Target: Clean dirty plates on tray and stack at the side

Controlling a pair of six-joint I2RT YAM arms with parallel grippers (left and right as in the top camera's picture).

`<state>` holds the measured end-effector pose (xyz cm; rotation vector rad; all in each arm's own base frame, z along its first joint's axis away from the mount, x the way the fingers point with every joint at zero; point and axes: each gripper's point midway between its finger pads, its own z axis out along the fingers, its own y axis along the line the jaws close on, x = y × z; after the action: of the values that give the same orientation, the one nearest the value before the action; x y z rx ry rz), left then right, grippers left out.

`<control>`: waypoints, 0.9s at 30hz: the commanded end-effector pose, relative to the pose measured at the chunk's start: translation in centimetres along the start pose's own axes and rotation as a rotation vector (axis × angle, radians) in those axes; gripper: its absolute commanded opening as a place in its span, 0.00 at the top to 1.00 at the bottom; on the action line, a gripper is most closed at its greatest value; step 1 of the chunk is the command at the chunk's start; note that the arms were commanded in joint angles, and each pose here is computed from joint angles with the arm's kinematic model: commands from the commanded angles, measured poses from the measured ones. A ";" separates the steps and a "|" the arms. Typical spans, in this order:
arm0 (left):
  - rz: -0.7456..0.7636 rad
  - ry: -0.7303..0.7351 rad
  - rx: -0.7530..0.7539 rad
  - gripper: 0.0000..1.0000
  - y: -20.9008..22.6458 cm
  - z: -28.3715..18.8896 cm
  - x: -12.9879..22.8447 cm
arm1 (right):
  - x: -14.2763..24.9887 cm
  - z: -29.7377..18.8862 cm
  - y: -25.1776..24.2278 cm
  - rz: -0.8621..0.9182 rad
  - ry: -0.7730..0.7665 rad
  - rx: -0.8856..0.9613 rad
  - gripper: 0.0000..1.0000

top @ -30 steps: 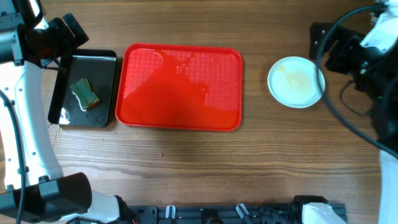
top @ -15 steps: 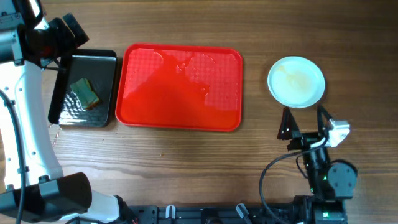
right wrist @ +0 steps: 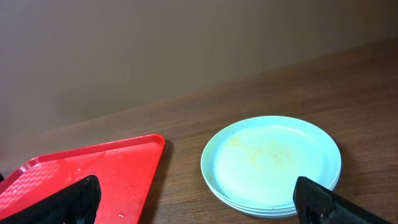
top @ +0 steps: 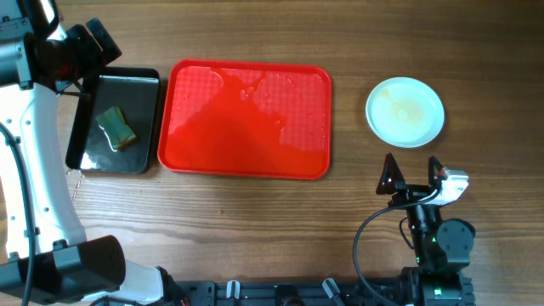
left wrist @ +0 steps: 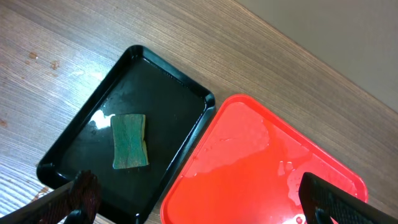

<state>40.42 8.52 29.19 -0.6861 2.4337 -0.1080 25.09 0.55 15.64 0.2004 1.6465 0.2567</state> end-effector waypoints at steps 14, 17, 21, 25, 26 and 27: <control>0.041 -0.120 0.031 0.00 -1.1 -2.1 0.4 | -0.3 -0.1 -0.1 0.006 -0.017 0.009 0.00; 0.116 -0.278 0.123 0.00 -2.3 -3.0 2.8 | -0.3 -0.1 -0.1 0.006 -0.017 0.009 0.00; 0.136 -0.481 0.219 0.00 -0.1 -2.7 9.1 | -0.3 -0.1 -0.1 0.006 -0.017 0.009 0.00; 0.142 -0.626 0.275 0.00 2.8 -0.1 15.9 | -0.3 -0.1 -0.1 0.006 -0.017 0.009 0.00; 0.145 -0.647 0.282 0.00 3.0 0.1 16.6 | -0.3 -0.1 -0.1 0.006 -0.017 0.009 0.00; 0.149 -0.690 0.295 0.00 3.5 0.4 17.7 | -0.3 -0.1 -0.1 0.006 -0.017 0.009 0.00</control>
<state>28.33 3.26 20.41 -0.3786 1.8146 -0.1447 25.08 0.48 15.74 0.2032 1.6418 0.2543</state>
